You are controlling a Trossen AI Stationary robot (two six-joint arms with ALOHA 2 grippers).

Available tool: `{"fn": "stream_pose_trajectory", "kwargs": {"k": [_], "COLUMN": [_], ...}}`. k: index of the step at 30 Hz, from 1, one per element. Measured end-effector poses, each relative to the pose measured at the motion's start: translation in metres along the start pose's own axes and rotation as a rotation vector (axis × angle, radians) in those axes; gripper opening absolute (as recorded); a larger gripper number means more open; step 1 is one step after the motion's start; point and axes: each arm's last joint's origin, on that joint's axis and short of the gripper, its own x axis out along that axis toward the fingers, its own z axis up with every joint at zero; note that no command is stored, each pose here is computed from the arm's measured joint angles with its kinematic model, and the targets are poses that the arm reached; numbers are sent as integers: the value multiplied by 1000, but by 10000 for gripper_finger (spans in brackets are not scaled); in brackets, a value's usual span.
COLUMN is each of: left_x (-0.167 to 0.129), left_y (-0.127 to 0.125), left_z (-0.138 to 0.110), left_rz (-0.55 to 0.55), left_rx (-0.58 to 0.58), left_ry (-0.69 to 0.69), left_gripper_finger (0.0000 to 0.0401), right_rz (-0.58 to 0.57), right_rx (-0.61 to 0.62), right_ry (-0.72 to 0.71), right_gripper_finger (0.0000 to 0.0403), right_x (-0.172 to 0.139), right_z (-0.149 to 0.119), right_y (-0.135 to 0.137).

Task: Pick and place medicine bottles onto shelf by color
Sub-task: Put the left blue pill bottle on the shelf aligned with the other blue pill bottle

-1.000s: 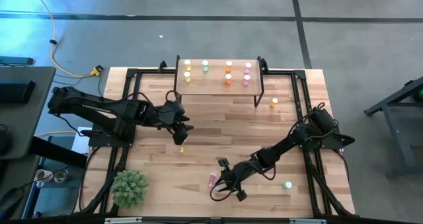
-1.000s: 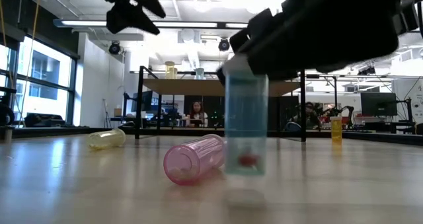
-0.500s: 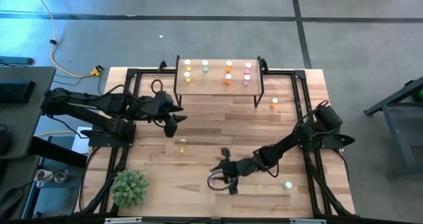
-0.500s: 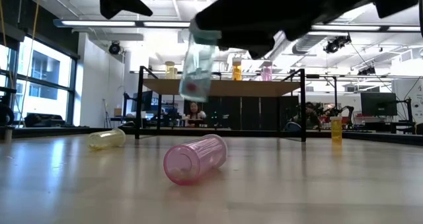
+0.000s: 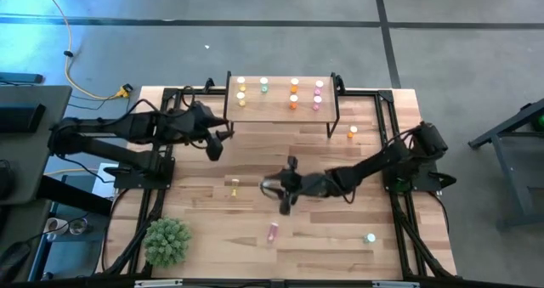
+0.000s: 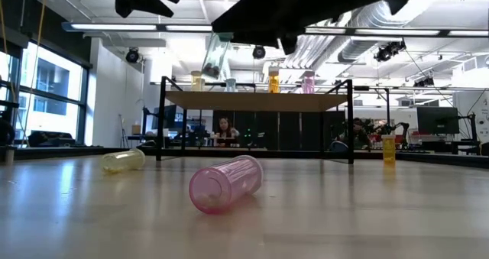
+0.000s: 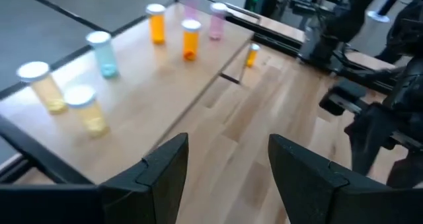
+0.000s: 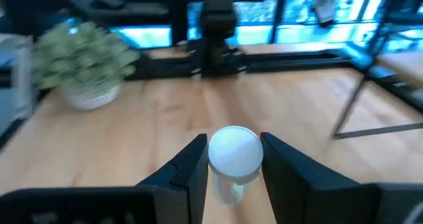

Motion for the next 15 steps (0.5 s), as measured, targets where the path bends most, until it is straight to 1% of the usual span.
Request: {"fn": "stream_pose_trajectory", "kwargs": {"k": [3, 8, 12, 15], "left_x": [1, 5, 9, 10], "left_y": [7, 18, 28, 36], "left_z": [2, 5, 8, 10], "left_rz": [33, 86, 134, 174], "left_rx": [-12, 24, 20, -2], "left_ry": [-8, -9, -7, -14], "left_gripper_finger": [197, 197, 197, 197], "right_rz": [-61, -123, -169, -228], "right_rx": [12, 75, 27, 24], "right_ry": [-14, -50, -5, 33], "right_gripper_finger": [113, 113, 113, 113], "right_x": [6, 18, 29, 36], "right_z": [7, 24, 46, 68], "right_y": [-23, -53, -76, -100]}}
